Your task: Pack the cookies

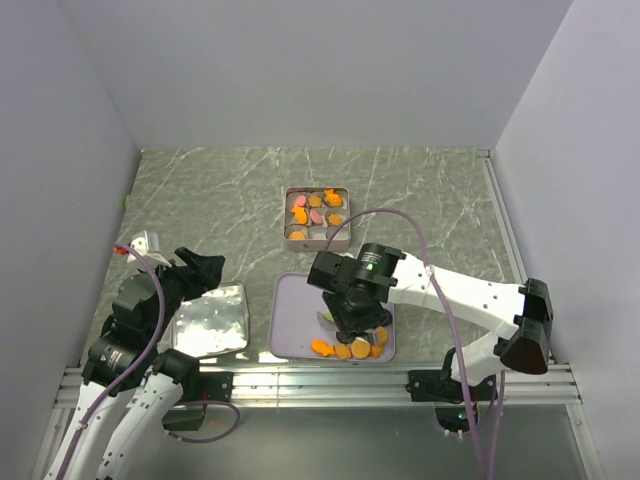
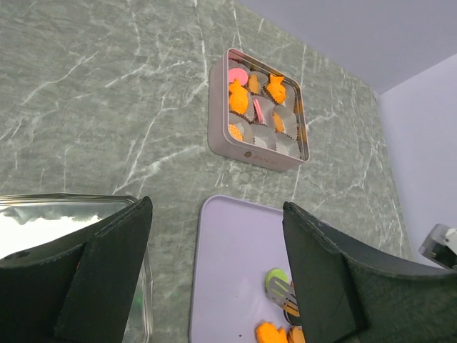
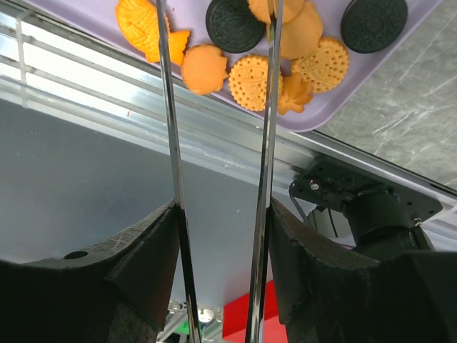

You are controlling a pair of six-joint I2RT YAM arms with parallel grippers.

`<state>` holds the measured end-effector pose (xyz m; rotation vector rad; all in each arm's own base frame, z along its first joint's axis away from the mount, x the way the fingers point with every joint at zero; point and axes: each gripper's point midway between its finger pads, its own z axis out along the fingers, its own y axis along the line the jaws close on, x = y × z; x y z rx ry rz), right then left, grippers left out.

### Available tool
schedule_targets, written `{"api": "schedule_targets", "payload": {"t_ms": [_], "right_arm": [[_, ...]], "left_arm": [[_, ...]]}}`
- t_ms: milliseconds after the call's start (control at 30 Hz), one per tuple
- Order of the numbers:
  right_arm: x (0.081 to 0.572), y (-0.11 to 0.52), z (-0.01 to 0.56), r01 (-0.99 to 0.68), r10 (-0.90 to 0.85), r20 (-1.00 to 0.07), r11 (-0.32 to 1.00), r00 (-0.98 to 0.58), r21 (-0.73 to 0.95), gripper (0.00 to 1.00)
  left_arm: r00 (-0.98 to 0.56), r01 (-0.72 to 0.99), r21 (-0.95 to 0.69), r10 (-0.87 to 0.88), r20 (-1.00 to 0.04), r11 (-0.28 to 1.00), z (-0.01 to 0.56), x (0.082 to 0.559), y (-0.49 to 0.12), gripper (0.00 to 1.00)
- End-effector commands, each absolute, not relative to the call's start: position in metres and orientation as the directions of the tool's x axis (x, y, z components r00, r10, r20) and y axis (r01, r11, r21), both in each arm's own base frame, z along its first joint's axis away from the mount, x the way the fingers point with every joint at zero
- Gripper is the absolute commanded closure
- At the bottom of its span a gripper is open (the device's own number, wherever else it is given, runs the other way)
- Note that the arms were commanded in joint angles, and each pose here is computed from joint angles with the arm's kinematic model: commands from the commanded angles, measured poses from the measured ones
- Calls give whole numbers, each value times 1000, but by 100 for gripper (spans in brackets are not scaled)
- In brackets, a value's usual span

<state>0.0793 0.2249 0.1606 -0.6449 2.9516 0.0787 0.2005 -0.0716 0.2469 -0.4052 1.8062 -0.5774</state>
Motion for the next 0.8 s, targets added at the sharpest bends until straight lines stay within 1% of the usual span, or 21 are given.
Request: {"api": "schedule_targets", "payload": {"t_ms": [0, 300, 500, 633, 767], "right_arm": [[80, 237, 164, -421, -411, -148, 906, -900, 46, 44], [75, 247, 159, -454, -446, -133, 891, -885, 29, 45], [71, 245, 156, -459, -454, -122, 888, -883, 21, 49], [69, 242, 154, -463, -459, -112, 886, -881, 11, 54], [72, 244, 158, -466, -463, -121, 885, -878, 3, 55]], "left_arm": [[-281, 67, -576, -538, -795, 815, 260, 201, -77, 20], [-278, 59, -578, -542, -793, 814, 260, 201, -76, 20], [-277, 57, -577, -543, -793, 815, 260, 201, -75, 20], [-271, 55, -580, -547, -792, 813, 261, 201, -74, 20], [-269, 56, -579, -546, -793, 813, 261, 200, -74, 20]]}}
